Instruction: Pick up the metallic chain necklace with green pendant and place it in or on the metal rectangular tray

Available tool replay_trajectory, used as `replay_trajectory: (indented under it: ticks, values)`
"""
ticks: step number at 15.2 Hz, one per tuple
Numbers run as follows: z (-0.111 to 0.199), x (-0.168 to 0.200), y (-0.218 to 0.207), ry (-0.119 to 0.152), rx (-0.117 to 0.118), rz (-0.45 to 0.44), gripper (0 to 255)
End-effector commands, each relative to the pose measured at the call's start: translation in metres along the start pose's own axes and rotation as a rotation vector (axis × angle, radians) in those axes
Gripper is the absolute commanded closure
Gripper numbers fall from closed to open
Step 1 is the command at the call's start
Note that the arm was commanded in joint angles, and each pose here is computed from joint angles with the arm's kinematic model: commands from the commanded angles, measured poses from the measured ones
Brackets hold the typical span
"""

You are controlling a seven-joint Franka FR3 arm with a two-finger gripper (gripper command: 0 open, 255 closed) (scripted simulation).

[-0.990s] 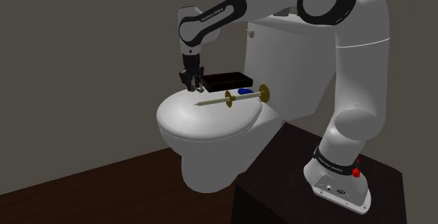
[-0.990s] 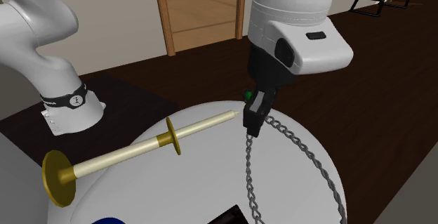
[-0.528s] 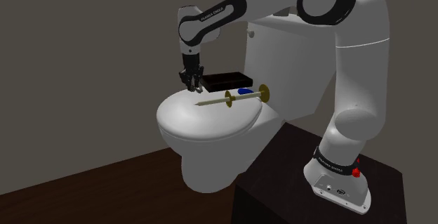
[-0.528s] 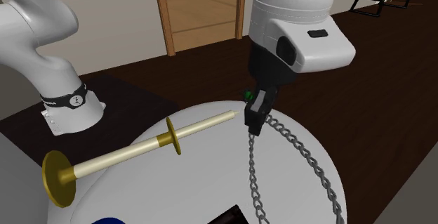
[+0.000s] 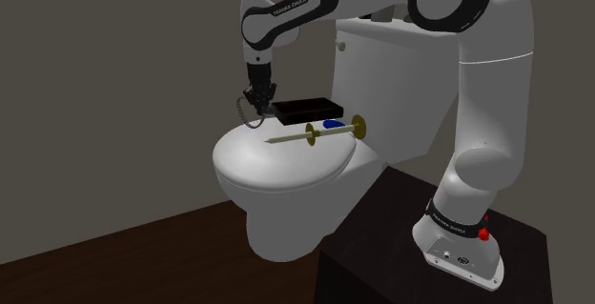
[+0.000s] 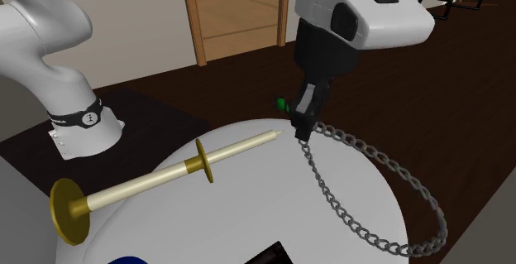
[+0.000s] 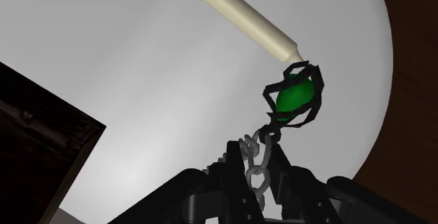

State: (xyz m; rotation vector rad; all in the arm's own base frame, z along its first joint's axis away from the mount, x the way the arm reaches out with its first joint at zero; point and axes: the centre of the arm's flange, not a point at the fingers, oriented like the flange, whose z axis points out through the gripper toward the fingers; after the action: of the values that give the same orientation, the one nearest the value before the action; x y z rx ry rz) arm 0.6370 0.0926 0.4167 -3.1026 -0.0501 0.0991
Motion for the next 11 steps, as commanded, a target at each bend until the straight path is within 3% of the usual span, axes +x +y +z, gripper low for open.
replay_trajectory:
  ticks: [1,11]
  values:
    - [-0.010,0.000,0.001,-0.001,0.001,-0.001,255]
    - [-0.063,-0.003,-0.001,-0.001,0.001,-0.001,255]
